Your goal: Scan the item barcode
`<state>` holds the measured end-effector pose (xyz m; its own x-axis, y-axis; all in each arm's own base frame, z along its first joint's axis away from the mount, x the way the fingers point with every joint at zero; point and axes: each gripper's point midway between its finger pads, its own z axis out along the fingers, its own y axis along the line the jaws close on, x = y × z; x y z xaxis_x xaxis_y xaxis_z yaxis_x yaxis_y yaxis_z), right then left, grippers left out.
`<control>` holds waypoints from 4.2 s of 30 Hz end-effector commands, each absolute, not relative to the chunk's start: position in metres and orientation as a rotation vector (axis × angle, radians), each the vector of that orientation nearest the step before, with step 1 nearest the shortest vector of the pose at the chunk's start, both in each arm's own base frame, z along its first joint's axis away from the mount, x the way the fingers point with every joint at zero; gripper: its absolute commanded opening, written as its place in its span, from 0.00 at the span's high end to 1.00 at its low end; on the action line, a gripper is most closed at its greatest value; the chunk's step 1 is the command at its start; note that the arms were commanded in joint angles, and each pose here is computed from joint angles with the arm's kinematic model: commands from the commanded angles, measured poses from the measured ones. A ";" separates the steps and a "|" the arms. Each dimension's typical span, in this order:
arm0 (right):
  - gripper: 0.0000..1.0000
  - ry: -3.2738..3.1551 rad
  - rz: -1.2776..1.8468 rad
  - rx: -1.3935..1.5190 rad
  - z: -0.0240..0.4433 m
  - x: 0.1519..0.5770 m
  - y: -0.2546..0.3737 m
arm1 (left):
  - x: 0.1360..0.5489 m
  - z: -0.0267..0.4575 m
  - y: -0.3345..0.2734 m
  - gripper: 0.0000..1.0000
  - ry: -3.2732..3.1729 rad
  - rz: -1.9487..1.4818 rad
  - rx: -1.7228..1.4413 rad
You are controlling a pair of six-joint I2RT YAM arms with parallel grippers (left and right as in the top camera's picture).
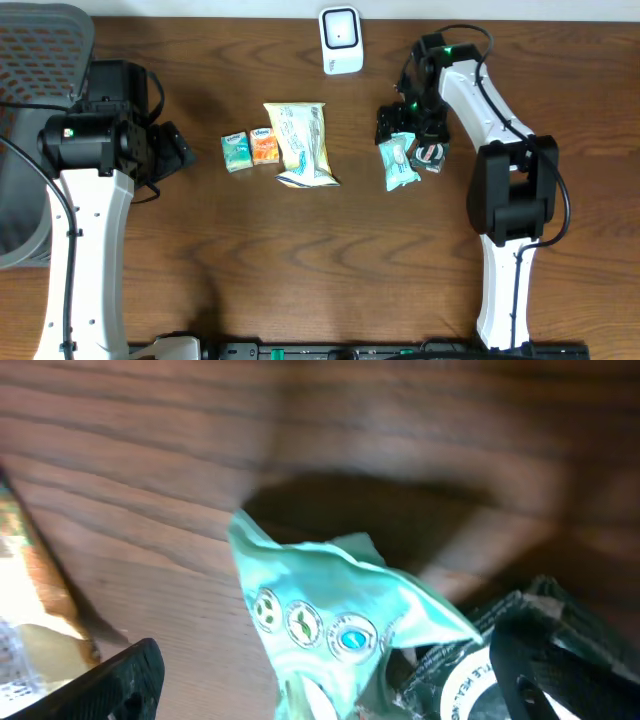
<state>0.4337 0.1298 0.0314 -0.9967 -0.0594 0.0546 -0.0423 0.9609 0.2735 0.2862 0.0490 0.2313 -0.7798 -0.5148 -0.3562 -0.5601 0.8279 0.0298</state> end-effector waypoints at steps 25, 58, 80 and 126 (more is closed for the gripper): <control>0.05 -3.118 -0.624 0.121 0.047 0.459 0.126 | 0.286 0.230 0.052 0.02 2.673 0.206 -0.832; 0.67 -2.832 -0.240 0.160 0.021 0.368 0.114 | 0.286 0.230 0.052 0.02 2.673 0.206 -0.832; 0.53 -2.887 -0.399 0.358 0.020 0.370 0.196 | 0.286 0.230 0.052 0.02 2.673 0.206 -0.832; 0.01 -2.824 -0.698 0.264 0.072 0.374 0.163 | 0.286 0.230 0.052 0.02 2.673 0.206 -0.832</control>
